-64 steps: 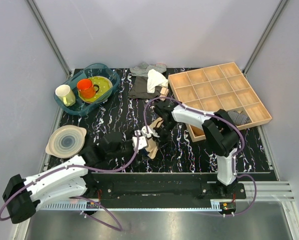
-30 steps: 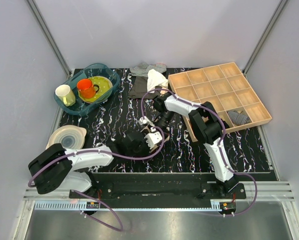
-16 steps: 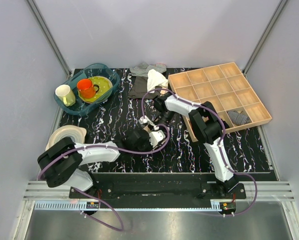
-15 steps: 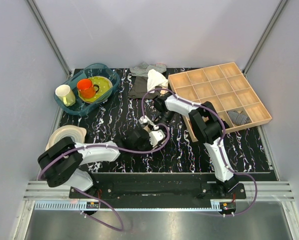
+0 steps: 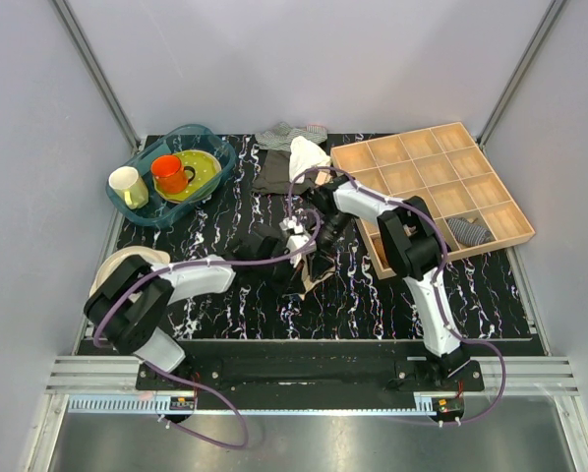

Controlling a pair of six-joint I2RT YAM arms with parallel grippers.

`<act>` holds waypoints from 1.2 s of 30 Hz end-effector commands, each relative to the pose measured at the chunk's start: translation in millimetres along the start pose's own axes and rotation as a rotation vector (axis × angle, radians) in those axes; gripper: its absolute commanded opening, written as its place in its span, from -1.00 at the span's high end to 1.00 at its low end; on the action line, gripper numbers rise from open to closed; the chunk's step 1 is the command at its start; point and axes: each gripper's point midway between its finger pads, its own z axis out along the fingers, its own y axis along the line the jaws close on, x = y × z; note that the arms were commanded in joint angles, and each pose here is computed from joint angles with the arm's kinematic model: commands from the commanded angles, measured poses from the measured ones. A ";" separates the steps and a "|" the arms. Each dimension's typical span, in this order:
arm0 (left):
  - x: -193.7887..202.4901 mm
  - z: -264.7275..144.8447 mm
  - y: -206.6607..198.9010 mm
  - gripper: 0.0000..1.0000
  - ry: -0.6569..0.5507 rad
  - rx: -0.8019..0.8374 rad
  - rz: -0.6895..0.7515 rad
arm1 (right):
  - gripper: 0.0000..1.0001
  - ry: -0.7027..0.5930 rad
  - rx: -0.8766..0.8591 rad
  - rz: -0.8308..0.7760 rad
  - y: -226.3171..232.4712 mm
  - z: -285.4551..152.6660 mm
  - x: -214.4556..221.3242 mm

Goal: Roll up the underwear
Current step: Fold the underwear at the center of the board.

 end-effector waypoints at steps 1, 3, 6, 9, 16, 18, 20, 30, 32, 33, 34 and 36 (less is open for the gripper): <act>-0.7 -4.6 4.6 1.00 0.021 0.129 -0.238 | 0.16 -0.077 0.020 0.003 22.3 -33.2 -24.7; 1.5 -6.7 13.2 1.00 0.030 0.126 -0.295 | 0.12 -0.091 0.072 0.003 17.4 -49.0 -24.1; 8.5 -6.3 18.6 1.00 0.039 0.150 -0.361 | 0.02 -0.116 0.129 0.004 11.7 -67.2 -22.7; 14.2 -5.3 26.2 1.00 0.048 0.153 -0.417 | 0.00 -0.114 0.152 -0.003 12.2 -73.4 -19.8; 25.8 -3.9 44.2 1.00 0.066 0.124 -0.544 | 0.03 -0.135 0.183 -0.147 25.6 -80.6 -30.7; 26.4 -4.5 46.7 1.00 0.065 0.118 -0.560 | 0.04 -0.147 0.189 -0.214 33.8 -81.1 -33.4; 25.6 -5.5 48.4 1.00 0.061 0.111 -0.581 | 0.05 -0.153 0.195 -0.282 37.0 -77.8 -38.2; 23.5 -6.6 54.0 1.00 0.042 0.128 -0.631 | -0.11 -0.016 0.327 -0.621 29.4 -26.5 -50.0; 17.1 -9.7 52.8 1.00 0.026 0.132 -0.613 | -0.12 -0.040 0.337 -0.595 25.2 -30.1 -59.5; 14.3 -11.7 51.8 0.98 0.019 0.134 -0.603 | -0.12 -0.041 0.337 -0.572 24.0 -29.9 -59.2; 11.3 -13.1 50.6 0.95 0.014 0.138 -0.591 | -0.14 -0.033 0.342 -0.573 22.3 -30.1 -58.8; 1.9 -18.6 49.3 0.93 -0.008 0.139 -0.554 | -0.22 -0.025 0.347 -0.560 17.1 -29.1 -55.7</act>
